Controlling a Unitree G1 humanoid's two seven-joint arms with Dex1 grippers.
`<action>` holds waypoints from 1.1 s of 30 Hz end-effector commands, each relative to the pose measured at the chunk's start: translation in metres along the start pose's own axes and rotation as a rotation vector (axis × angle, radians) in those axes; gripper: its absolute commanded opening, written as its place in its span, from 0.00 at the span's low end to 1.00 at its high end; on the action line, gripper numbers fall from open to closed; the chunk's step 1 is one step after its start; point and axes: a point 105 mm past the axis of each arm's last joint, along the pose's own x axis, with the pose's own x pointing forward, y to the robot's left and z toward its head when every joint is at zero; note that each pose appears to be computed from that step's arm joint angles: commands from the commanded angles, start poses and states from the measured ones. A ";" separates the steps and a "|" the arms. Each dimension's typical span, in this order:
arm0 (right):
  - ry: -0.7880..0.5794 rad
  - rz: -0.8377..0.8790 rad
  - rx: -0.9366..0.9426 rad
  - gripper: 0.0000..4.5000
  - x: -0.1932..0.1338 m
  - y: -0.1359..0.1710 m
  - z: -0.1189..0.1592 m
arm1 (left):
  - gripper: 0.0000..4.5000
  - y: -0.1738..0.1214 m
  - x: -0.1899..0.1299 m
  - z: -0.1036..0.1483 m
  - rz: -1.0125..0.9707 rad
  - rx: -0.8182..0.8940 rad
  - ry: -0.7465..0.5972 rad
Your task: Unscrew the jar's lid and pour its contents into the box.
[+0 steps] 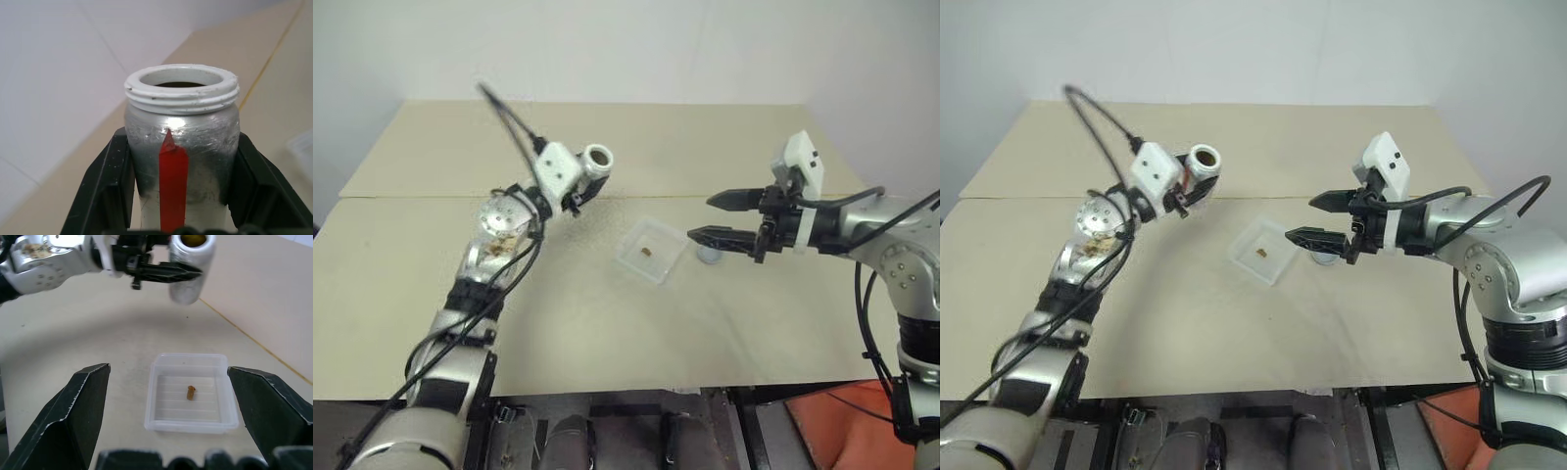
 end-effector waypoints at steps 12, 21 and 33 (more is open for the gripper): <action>-0.025 0.039 -0.092 0.99 0.008 0.000 0.014 | 0.46 -0.015 -0.033 -0.046 0.231 -0.201 -0.048; -0.018 0.061 -0.104 0.99 0.012 0.002 0.013 | 0.87 -0.022 -0.048 -0.061 0.196 -0.145 0.017; 0.022 0.058 -0.112 0.99 0.010 0.006 -0.001 | 1.00 -0.036 -0.135 -0.037 -0.185 -0.037 0.179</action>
